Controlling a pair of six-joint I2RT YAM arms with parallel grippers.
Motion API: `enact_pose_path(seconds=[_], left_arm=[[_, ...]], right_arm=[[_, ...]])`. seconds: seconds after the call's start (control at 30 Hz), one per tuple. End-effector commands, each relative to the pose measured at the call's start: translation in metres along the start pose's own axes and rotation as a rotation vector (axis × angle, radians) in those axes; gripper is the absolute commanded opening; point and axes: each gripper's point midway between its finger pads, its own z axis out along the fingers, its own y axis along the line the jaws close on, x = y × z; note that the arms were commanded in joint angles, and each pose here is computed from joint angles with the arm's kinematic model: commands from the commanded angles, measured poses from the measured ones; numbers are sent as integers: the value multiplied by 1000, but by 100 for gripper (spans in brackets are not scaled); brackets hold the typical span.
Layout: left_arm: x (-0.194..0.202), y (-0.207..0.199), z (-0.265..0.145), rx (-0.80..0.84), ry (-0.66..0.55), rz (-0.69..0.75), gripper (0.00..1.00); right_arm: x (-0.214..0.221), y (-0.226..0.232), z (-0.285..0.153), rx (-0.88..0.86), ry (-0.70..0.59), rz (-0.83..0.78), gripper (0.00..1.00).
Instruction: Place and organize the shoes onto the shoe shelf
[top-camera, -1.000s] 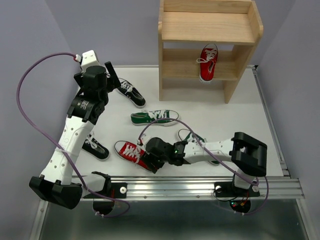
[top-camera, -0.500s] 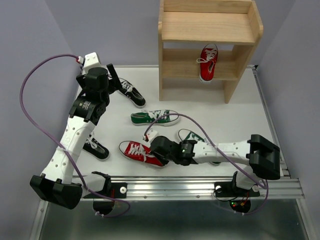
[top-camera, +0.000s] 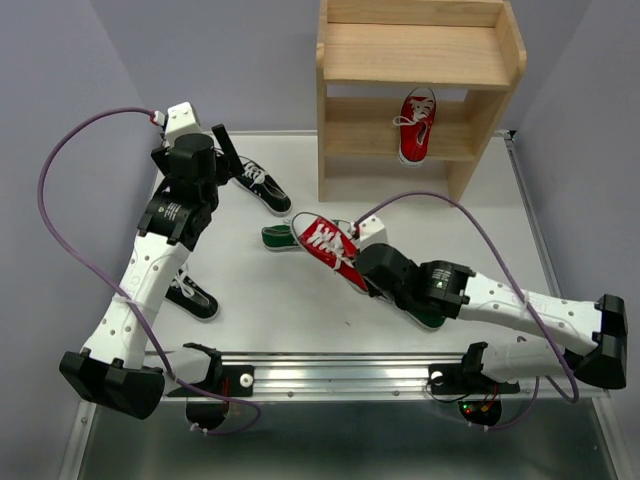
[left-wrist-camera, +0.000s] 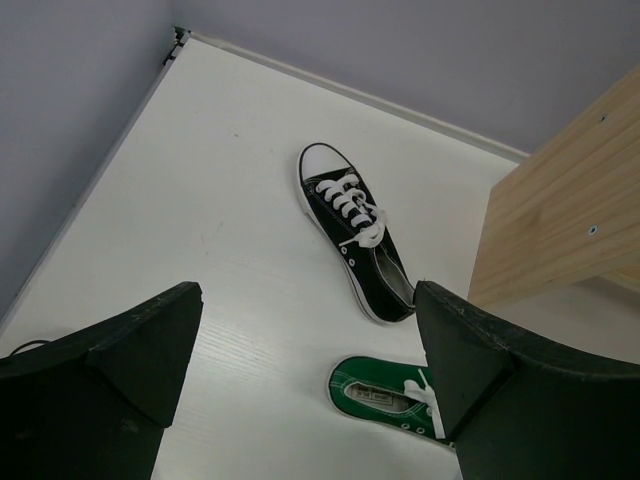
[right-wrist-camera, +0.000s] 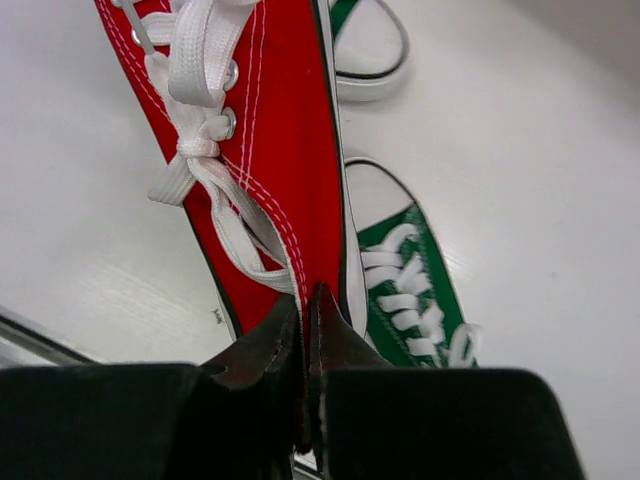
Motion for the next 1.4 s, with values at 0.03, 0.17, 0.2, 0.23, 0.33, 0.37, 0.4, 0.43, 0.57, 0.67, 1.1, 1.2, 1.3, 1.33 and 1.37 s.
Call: enact_pose_path(seconds=[0.03, 0.17, 0.2, 0.23, 0.33, 0.37, 0.4, 0.43, 0.57, 0.67, 1.1, 1.2, 1.3, 1.33, 1.37], left_arm=[[-16, -6, -2, 26, -47, -41, 99], [-17, -8, 0, 33, -53, -48, 99], [-17, -9, 0, 35, -52, -48, 99], [-16, -10, 1, 37, -49, -47, 99], [-14, -11, 3, 39, -42, -44, 99], [-13, -11, 4, 39, -39, -42, 99], [-14, -12, 3, 41, -39, -40, 99], [-14, -11, 3, 39, -39, -37, 99], [-15, -9, 2, 33, -46, -37, 99], [-15, -11, 4, 39, -46, -38, 99], [-9, -13, 8, 46, -35, -30, 99], [-9, -14, 8, 49, -35, -33, 99], [-11, -14, 7, 49, -40, -29, 99], [-11, -14, 8, 49, -39, -28, 99], [-12, -14, 8, 48, -40, -29, 99]], right_arm=[[-48, -58, -34, 158, -117, 194, 1], [-48, -78, -50, 214, -119, 258, 1], [-49, -81, -54, 222, -125, 269, 1], [-51, -86, -61, 225, -139, 287, 1], [-50, -98, -71, 260, -143, 312, 1], [-50, -100, -74, 267, -149, 335, 1], [-49, -103, -77, 280, -148, 341, 1], [-44, -105, -78, 288, -134, 349, 1], [-33, -113, -84, 325, -113, 395, 1], [-33, -124, -95, 356, -141, 453, 1], [-52, -188, -167, 543, -304, 632, 1], [-56, -195, -173, 564, -348, 665, 1], [-63, -200, -176, 600, -384, 676, 1], [-65, -201, -177, 607, -392, 677, 1], [-67, -201, -176, 615, -397, 676, 1]])
